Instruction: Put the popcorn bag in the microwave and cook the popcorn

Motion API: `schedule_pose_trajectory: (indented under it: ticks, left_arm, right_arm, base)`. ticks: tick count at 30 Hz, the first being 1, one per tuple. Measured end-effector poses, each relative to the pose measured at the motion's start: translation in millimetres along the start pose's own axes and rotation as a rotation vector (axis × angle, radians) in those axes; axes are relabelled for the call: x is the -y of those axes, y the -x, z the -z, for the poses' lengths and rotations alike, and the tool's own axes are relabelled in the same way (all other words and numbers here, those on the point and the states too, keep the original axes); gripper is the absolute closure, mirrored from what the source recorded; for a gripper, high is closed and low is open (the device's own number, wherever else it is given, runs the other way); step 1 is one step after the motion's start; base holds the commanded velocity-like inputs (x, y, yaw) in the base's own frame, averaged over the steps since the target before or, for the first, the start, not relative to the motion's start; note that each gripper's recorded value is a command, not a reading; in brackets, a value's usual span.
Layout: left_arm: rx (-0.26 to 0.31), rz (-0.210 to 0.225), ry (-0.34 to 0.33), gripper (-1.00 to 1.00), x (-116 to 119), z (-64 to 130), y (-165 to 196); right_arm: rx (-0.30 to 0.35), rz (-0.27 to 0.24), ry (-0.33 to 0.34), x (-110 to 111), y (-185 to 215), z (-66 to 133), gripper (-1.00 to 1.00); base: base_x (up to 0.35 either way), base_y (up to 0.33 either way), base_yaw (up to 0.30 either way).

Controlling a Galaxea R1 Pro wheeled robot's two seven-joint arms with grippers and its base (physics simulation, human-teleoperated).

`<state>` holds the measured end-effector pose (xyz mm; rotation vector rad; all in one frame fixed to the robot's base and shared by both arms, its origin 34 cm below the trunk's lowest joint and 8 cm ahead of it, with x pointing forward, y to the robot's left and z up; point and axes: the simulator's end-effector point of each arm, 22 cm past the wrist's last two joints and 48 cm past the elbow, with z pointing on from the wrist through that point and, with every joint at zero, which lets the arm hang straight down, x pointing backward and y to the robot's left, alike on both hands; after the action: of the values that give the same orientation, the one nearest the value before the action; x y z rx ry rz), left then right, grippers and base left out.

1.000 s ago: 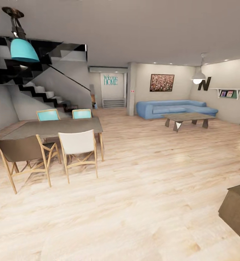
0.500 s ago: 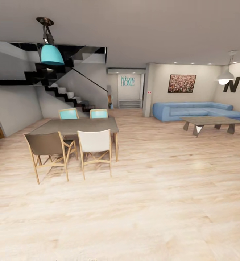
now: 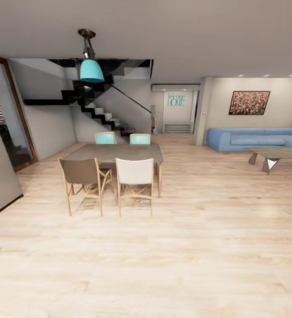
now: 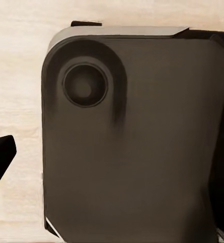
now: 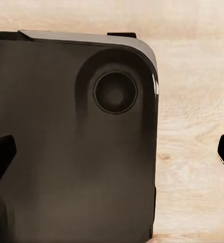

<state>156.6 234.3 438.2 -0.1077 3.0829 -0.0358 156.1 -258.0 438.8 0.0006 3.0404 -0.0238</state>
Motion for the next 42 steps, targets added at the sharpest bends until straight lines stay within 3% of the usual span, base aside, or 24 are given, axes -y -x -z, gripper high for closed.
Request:
schedule_pose_trajectory:
  ticks: [5, 7, 42]
  left_arm:
    - [0.006, 0.116, 0.016, -1.00, -5.5, 0.0, 1.9]
    - [0.008, 0.134, 0.017, -1.00, -5.5, 0.0, 2.6]
    - [0.023, 0.145, 0.017, -1.00, -6.6, 0.0, 8.4]
  right_arm:
    - [0.002, 0.000, -0.004, 2.8, 0.9, -0.1, -1.00]
    - [0.003, 0.000, -0.004, 3.4, 1.3, -0.1, -1.00]
    - [0.020, 0.002, -0.004, 3.6, 7.8, -0.4, -1.00]
  base:
    - [0.000, 0.000, 0.297]
    - [0.000, 0.000, 0.297]
    - [0.000, 0.000, 0.297]
